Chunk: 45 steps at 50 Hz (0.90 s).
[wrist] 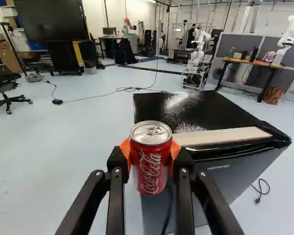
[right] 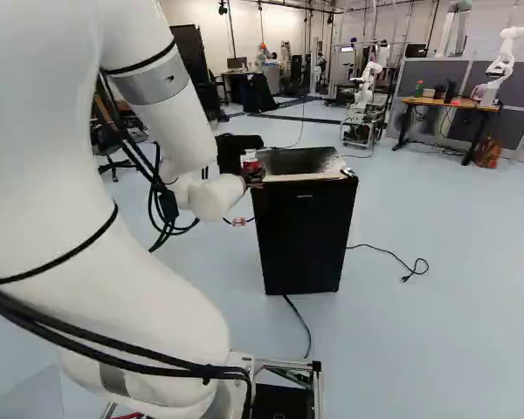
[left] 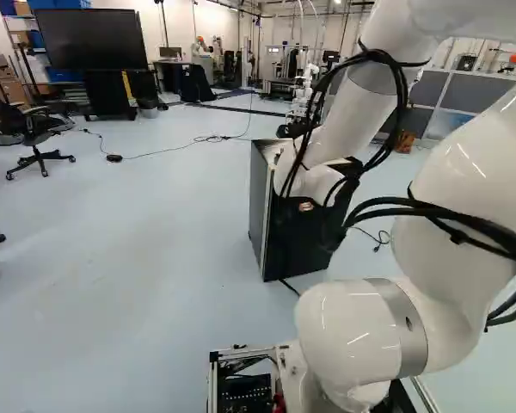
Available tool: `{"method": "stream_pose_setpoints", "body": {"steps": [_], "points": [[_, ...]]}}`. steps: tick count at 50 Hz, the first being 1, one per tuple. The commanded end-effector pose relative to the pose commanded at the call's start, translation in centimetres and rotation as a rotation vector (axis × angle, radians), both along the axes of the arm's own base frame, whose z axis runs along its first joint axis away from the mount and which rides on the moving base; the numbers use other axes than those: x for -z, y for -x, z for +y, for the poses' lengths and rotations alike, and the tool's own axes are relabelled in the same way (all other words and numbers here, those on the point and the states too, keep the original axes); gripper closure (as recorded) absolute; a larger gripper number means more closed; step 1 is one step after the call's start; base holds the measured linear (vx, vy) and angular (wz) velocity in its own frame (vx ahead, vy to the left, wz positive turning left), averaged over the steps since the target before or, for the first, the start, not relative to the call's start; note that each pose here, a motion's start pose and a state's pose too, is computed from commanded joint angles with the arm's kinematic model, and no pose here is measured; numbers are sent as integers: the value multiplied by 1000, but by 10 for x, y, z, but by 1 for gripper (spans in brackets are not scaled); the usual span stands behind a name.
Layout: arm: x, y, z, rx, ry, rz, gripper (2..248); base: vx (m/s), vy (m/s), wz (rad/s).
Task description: Grab a drink from the fridge
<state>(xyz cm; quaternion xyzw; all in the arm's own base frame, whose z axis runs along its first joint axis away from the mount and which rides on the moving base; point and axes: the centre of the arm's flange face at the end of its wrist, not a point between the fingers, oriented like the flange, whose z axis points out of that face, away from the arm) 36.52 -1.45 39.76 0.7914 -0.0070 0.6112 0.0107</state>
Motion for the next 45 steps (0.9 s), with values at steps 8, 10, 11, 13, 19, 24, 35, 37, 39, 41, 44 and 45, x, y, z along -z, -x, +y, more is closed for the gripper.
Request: {"method": "stream_pose_setpoints", "body": {"steps": [8, 10, 11, 13, 19, 24, 35, 37, 39, 41, 44, 45], "points": [[6, 22, 4, -5, -2, 17, 154, 0, 0, 0], [7, 26, 5, -7, -3, 21, 154, 0, 0, 0], [8, 29, 5, -7, -3, 23, 154, 0, 0, 0], [9, 34, 6, -8, -4, 27, 154, 0, 0, 0], [14, 47, 8, -12, -5, 37, 154, 0, 0, 0], [17, 56, 10, -14, -6, 45, 154, 0, 0, 0], [23, 74, 12, -19, -8, 59, 154, 0, 0, 0], [24, 77, 12, -19, -8, 61, 154, 0, 0, 0], [25, 79, 13, -20, -8, 63, 154, 0, 0, 0], [26, 81, 13, -20, -8, 65, 154, 0, 0, 0], [28, 84, 13, -21, -8, 68, 154, 0, 0, 0], [28, 85, 13, -21, -9, 68, 154, 0, 0, 0]]}}
